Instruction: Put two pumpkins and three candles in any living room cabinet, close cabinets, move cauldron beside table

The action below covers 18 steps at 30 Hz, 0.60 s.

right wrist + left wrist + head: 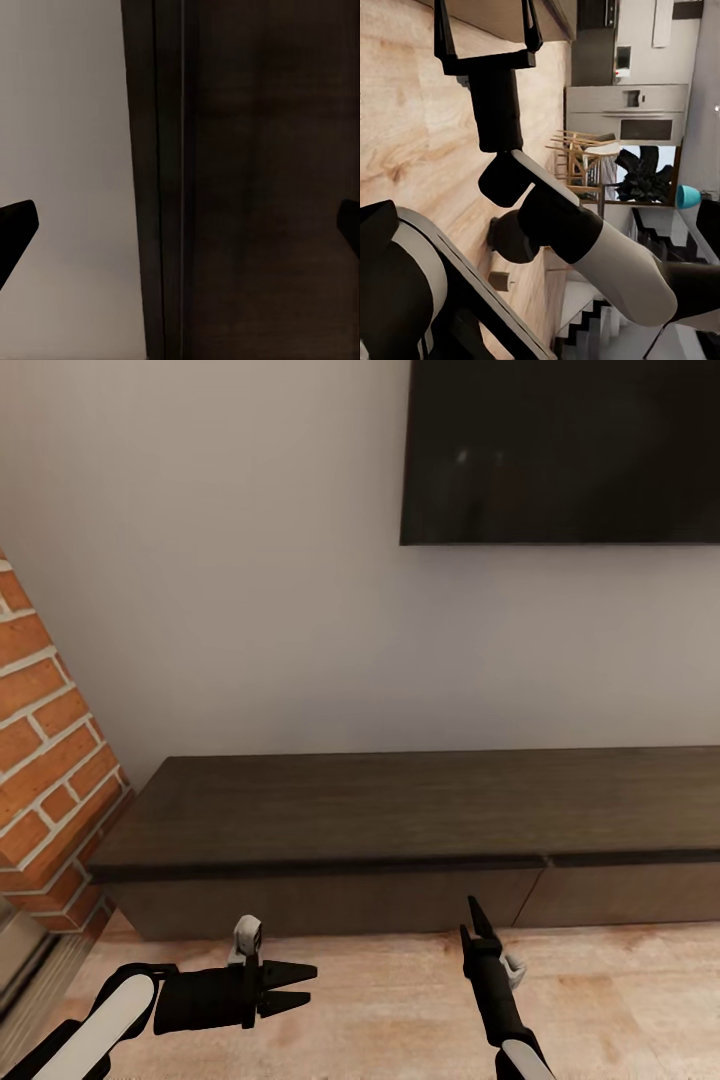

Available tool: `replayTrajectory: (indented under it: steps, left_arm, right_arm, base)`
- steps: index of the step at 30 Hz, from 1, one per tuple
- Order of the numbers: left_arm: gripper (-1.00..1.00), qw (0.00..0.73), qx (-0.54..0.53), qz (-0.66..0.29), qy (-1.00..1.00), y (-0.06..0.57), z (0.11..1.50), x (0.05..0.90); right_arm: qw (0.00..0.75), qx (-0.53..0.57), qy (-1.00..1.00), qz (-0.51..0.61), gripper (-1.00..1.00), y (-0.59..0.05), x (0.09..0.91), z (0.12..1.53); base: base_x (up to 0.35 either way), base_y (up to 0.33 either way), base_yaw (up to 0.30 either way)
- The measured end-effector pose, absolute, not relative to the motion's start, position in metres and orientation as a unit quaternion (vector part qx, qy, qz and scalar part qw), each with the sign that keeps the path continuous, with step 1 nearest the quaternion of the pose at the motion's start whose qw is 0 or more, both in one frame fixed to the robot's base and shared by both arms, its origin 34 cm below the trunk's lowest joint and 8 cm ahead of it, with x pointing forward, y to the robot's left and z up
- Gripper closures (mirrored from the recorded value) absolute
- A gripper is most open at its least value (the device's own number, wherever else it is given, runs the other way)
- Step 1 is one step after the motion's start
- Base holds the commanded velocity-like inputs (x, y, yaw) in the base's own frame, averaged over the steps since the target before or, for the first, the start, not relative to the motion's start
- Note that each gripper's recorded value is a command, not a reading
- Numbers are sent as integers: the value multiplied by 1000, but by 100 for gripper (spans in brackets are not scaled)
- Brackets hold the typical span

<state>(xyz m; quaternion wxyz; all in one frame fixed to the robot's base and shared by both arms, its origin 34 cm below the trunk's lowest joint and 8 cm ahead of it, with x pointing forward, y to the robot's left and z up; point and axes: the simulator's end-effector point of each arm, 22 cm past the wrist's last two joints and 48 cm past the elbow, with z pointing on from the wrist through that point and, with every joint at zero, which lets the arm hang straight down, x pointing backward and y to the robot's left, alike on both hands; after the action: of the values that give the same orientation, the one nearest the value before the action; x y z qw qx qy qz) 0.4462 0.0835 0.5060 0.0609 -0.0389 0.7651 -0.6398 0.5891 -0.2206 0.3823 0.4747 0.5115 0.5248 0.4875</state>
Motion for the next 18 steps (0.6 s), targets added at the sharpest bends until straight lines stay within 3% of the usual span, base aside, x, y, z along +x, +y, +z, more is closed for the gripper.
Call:
replayTrajectory:
  steps: [18]
  left_arm:
    - [-100, 57, -41, -639, 766, 83, 502, 446]
  right_arm:
    - [478, 508, 521, 492, -100, -220, 589, 383]
  base:
    - [26, 0, 0]
